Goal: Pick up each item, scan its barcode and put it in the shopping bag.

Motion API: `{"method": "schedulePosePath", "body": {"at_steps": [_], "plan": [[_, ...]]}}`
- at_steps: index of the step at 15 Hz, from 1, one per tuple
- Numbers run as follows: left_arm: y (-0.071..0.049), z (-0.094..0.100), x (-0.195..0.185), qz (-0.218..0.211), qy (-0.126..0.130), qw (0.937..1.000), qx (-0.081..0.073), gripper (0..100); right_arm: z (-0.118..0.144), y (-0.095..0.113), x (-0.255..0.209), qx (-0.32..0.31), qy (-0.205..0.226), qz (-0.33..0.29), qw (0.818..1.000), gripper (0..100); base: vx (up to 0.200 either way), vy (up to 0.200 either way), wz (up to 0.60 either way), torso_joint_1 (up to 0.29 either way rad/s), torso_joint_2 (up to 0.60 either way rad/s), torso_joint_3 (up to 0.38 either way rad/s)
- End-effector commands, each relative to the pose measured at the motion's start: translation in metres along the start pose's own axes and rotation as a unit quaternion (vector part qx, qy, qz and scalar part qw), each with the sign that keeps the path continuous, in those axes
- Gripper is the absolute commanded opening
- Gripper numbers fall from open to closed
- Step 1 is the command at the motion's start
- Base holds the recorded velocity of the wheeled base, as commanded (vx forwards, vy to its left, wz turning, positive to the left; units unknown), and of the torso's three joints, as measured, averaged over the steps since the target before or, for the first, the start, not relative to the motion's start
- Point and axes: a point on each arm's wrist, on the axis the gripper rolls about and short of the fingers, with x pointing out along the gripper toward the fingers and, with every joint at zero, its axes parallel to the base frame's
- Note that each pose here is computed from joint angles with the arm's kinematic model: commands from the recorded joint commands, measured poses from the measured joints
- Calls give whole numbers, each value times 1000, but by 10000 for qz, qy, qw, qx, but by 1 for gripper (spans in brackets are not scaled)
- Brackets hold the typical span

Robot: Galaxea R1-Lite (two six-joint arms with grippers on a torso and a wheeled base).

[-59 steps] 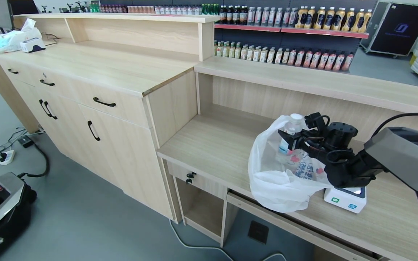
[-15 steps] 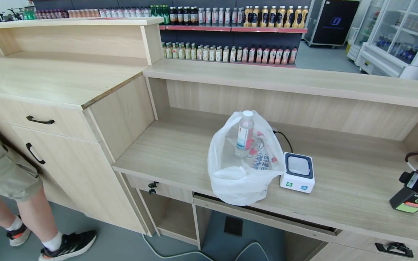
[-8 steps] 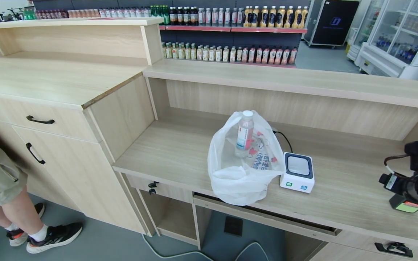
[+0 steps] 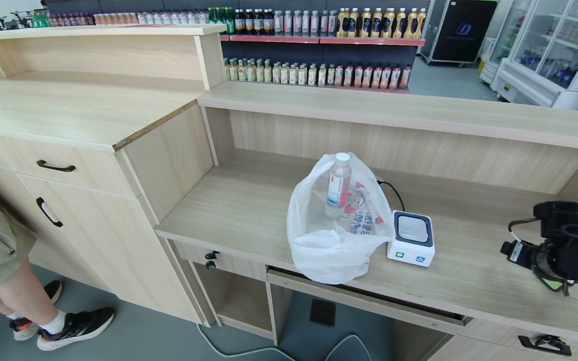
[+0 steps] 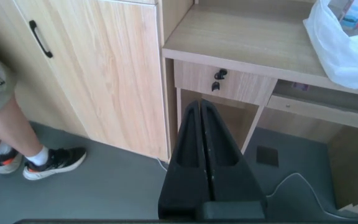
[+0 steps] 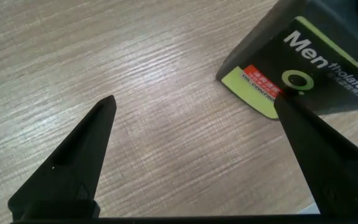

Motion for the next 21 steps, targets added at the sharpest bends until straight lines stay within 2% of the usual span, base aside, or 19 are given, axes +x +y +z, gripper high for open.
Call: {"method": "schedulePosePath", "body": {"at_steps": [1, 5, 9, 11, 15, 21], "plan": [[0, 0, 0, -4, -2, 10000, 0, 0, -6, 4, 6, -92, 63, 16, 9999, 100, 0, 0, 0, 0, 0, 0], [0, 0, 0, 3, -2, 10000, 0, 0, -4, -1, -10, -438, 7, 31, 9990, 100, 0, 0, 0, 0, 0, 0], [0, 0, 0, 3, -2, 10000, 0, 0, 12, 0, -58, -812, -404, 348, 9953, 100, 0, 0, 0, 0, 0, 0], [0, 0, 0, 3, -2, 10000, 0, 0, 18, -9, -76, -1197, -563, 228, 9910, 100, 0, 0, 0, 0, 0, 0], [0, 0, 0, 3, -2, 10000, 0, 0, 23, -31, -90, -1512, -379, -354, 9871, 100, 0, 0, 0, 0, 0, 0], [0, 0, 0, 3, -2, 10000, 0, 0, 22, -64, -62, -1512, -16, -893, 9845, 100, 0, 0, 0, 0, 0, 0]]}}
